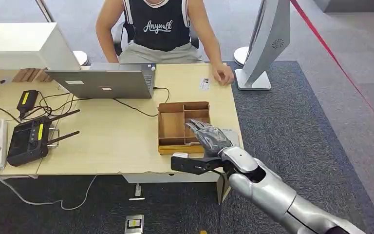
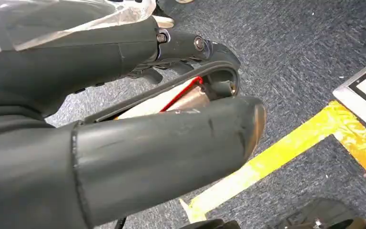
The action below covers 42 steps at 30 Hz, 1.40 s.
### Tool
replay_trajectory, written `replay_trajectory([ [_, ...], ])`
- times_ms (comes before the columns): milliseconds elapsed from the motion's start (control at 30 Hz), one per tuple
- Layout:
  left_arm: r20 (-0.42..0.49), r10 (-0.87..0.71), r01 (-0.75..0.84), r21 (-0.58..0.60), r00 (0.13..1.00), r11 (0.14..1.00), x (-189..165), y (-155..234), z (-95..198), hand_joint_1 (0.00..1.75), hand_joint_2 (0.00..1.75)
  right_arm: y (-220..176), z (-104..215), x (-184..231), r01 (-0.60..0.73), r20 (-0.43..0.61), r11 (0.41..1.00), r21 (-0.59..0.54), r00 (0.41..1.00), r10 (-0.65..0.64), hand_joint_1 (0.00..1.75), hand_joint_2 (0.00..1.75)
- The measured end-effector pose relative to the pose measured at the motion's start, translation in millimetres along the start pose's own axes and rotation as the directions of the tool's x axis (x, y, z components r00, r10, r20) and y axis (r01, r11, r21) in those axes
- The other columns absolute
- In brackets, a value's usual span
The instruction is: Pass the card to the sensor for recognition and then transmit it.
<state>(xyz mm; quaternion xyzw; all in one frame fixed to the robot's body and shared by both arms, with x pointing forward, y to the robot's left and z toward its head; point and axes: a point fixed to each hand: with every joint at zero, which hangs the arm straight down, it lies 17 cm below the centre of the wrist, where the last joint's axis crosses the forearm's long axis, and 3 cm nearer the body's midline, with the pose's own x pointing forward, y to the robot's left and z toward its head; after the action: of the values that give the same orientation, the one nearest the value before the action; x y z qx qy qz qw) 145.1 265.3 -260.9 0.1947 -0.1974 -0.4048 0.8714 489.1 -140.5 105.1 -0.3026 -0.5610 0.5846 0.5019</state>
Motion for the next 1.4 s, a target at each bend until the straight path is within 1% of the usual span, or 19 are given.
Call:
replay_trajectory([
  [367,-0.001,-0.008,0.008,-0.006,1.000,1.000,0.6,-0.2,-0.3,0.00,0.00,4.7,0.2,-4.7,-0.018,-0.014,1.000,0.002,1.000,0.018,0.00,1.75],
  [533,0.005,-0.016,0.016,-0.004,1.000,1.000,1.6,0.4,-0.5,0.00,0.00,-8.9,-3.5,-16.0,-0.045,-0.033,0.996,-0.082,0.999,0.043,0.00,1.75],
  [600,0.005,-0.020,0.020,-0.003,1.000,1.000,1.7,0.7,-0.5,0.00,0.00,-11.2,-4.7,-23.8,-0.052,-0.046,0.994,-0.099,0.998,0.048,0.00,1.75],
  [800,0.007,-0.022,0.022,-0.003,1.000,1.000,2.6,1.4,-0.9,0.00,0.00,-4.2,-5.7,-40.1,-0.067,-0.082,0.994,-0.085,0.995,0.060,0.00,1.75],
  [1400,0.009,-0.024,0.024,-0.002,1.000,1.000,3.9,2.7,-1.5,0.00,0.00,8.9,-7.0,-59.8,-0.070,-0.129,0.996,-0.061,0.990,0.062,0.00,1.75],
])
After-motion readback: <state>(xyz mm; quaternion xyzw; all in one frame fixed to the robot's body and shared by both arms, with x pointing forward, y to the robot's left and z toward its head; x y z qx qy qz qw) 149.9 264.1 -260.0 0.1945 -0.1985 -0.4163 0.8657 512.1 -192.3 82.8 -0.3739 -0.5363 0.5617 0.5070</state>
